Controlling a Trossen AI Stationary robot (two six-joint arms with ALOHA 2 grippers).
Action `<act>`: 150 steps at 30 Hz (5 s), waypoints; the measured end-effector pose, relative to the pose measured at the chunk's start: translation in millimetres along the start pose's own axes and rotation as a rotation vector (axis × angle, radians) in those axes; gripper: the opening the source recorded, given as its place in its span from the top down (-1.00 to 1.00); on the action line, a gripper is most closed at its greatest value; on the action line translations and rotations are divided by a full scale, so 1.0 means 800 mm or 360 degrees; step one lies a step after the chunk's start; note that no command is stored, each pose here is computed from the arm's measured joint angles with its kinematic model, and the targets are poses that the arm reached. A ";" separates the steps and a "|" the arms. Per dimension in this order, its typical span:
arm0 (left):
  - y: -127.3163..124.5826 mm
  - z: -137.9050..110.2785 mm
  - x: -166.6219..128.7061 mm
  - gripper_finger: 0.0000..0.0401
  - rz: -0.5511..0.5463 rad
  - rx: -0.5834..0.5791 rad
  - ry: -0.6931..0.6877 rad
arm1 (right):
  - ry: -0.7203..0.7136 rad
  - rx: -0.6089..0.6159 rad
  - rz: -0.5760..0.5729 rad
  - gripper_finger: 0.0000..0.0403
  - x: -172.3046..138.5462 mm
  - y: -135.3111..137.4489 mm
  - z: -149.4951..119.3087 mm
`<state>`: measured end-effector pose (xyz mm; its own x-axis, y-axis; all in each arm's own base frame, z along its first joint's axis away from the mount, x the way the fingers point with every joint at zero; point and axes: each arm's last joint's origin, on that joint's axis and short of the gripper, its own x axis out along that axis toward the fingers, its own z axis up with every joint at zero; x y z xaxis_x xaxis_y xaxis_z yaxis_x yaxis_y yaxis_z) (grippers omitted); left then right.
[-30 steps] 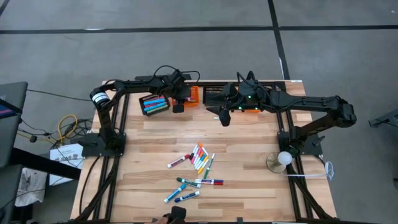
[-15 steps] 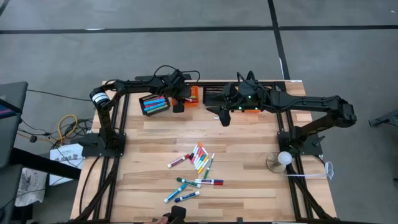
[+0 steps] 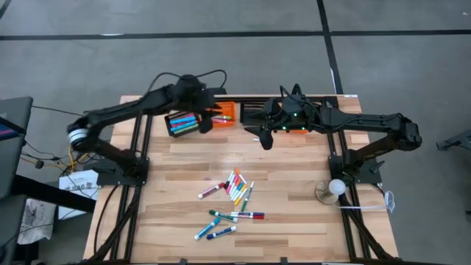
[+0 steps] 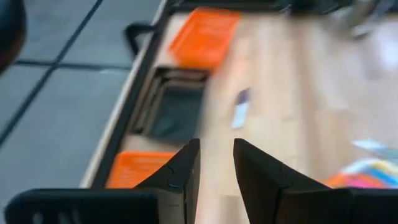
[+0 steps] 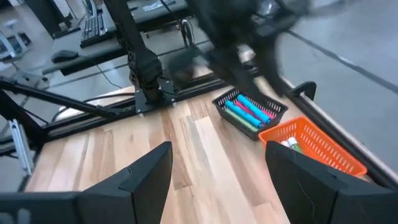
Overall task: Pick & Place Markers
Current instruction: Put the pink marker pen into the left orange bin
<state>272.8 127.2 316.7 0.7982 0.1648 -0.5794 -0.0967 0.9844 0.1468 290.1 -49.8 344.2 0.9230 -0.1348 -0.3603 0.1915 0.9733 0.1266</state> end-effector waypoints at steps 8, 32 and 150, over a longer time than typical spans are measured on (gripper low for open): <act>-0.082 0.010 -0.052 0.52 -0.0251 0.0005 0.0082 | -0.0025 -0.0101 -0.0008 -0.24 0.000 -0.002 0.002; -0.207 -0.080 -0.017 0.31 -0.0461 -0.0571 0.0644 | -0.0011 -0.0079 0.0004 -0.24 0.000 0.001 0.001; -0.173 -0.013 -0.255 0.70 -0.1563 -0.0085 -0.1286 | -0.0014 -0.0005 -0.0001 -0.24 0.000 0.000 0.001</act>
<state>116.9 -42.2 406.3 0.6793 -0.6974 0.2285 0.7296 0.6753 -0.1081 290.4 -49.9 344.9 0.9258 -0.1368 -0.3525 0.1910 0.9738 0.1237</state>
